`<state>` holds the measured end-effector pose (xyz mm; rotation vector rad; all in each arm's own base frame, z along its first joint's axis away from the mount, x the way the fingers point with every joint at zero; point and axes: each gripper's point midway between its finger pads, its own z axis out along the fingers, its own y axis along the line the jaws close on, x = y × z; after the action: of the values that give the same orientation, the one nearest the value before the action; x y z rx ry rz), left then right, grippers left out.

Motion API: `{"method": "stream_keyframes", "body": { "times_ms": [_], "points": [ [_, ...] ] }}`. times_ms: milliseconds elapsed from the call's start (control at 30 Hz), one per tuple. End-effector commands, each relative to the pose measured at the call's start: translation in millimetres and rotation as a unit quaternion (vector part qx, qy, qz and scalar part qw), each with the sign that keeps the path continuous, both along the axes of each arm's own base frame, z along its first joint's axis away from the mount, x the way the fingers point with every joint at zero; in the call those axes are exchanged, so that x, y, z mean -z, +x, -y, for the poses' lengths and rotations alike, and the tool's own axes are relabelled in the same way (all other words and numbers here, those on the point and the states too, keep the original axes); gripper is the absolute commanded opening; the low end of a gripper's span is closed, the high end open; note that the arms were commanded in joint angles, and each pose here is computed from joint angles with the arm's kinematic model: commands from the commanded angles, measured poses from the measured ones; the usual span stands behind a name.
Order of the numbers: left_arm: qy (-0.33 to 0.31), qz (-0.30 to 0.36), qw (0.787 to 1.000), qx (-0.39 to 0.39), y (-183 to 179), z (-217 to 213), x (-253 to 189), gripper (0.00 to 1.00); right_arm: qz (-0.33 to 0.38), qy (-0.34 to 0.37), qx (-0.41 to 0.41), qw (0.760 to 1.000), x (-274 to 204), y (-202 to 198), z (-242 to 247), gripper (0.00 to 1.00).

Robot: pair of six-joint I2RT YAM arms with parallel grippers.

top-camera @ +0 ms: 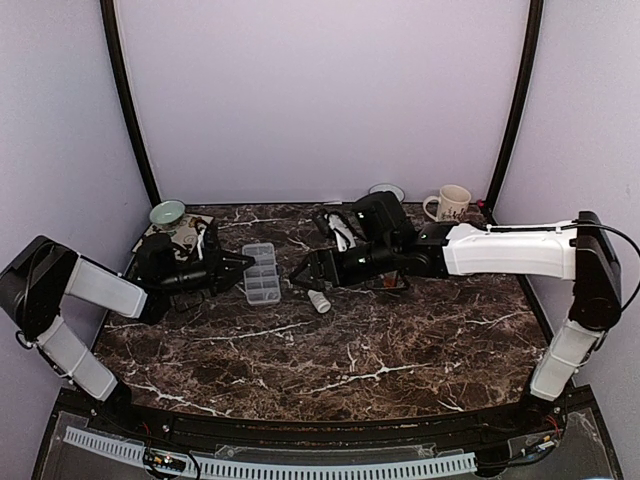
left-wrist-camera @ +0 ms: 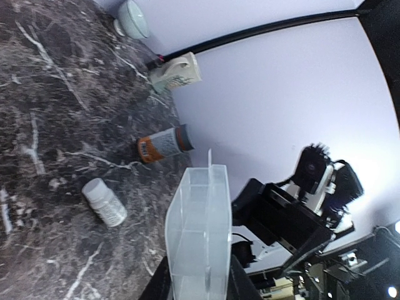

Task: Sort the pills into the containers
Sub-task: Pass from the right arm to the left, then open the lid of the pill container.

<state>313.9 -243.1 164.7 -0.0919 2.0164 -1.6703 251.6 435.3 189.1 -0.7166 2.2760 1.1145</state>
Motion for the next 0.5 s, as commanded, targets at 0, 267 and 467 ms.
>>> {"method": "stream_keyframes", "body": {
  "times_ms": [0, 267, 467],
  "points": [
    [-0.105, 0.063, 0.985, 0.121, -24.3, 16.1, -60.1, 0.18, 0.001, 0.126, -0.048, 0.991, -53.9, -4.4, -4.7, 0.86],
    [-0.15, 0.053, 0.973, 0.168, -33.5, 20.3, -73.0, 0.15, -0.042, 0.181, -0.086, 0.979, -63.3, -10.4, -17.2, 0.84],
    [-0.152, 0.06, 0.97, 0.182, -40.3, 19.9, -85.4, 0.15, -0.076, 0.215, -0.096, 0.969, -66.0, -13.2, -23.0, 0.82]
  ]
}}
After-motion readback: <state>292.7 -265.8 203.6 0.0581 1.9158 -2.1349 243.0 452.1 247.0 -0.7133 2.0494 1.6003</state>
